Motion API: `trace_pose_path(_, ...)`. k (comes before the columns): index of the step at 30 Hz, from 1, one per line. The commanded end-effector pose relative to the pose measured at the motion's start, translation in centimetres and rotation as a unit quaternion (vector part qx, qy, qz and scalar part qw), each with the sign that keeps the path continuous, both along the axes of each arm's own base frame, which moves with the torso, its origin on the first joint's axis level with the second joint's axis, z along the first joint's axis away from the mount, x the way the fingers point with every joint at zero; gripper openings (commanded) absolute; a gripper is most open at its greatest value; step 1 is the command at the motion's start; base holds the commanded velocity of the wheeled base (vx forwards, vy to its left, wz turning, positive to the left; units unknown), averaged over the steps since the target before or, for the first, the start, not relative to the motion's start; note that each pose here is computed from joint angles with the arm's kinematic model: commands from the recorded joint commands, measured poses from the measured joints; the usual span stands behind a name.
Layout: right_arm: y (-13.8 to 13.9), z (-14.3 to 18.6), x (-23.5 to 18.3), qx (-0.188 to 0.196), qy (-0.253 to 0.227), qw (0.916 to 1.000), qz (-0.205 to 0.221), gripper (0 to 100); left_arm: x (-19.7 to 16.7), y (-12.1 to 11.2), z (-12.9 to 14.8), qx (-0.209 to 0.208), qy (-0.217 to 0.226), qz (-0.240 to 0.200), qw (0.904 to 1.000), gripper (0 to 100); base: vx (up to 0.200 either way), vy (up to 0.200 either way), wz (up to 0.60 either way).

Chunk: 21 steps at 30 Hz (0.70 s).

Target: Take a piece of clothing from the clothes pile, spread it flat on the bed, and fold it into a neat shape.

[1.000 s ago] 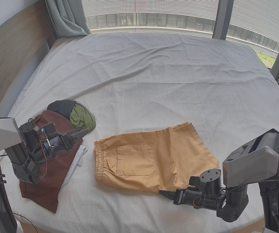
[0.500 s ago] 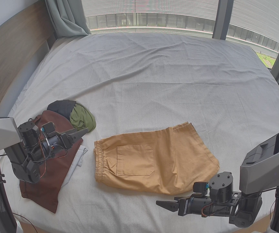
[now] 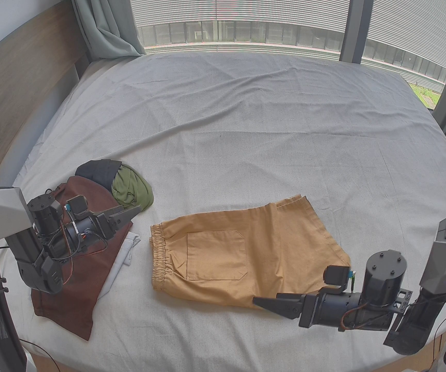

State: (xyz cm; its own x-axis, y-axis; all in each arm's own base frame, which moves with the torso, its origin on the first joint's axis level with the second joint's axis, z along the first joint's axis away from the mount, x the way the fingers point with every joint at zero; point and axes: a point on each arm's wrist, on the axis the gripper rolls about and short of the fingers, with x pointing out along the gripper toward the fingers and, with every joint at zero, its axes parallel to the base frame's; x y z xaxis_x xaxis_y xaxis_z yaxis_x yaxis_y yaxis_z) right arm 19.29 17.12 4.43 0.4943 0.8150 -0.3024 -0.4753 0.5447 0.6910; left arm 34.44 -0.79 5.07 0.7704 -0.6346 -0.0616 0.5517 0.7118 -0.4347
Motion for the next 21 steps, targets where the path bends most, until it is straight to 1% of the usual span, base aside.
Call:
trace_pose_path(1,-2.2,3.4,0.5,0.053,-0.036,0.9978,-0.017,100,-0.6,-0.3,0.2,-0.001,0.003,-0.019,0.9998,100,0.000,0.000,0.00)
trace_pose_path(3,-3.3,4.4,0.8,0.067,-0.052,0.9961,-0.024,100,-0.7,-0.3,0.2,-0.001,0.003,-0.022,0.9998,100,0.000,0.000,0.00)
trace_pose_path(7,-4.2,5.6,0.9,0.083,-0.070,0.9939,-0.021,100,-0.7,-0.3,0.5,-0.001,-0.001,-0.022,0.9998,100,0.000,0.000,0.00)
trace_pose_path(12,-4.4,6.5,0.7,0.093,-0.085,0.9918,-0.022,100,-1.6,-0.4,1.1,-0.002,0.000,-0.030,0.9995,100,0.000,0.000,0.00)
trace_pose_path(16,-5.0,7.2,0.5,0.099,-0.098,0.9898,-0.029,100,-2.0,-1.0,0.8,-0.002,0.009,-0.041,0.9991,100,0.000,0.000,0.00)
trace_pose_path(21,-5.3,7.3,0.5,0.099,-0.100,0.9894,-0.036,100,-2.2,-1.1,0.5,-0.004,0.018,-0.043,0.9989,100,0.000,0.000,0.00)
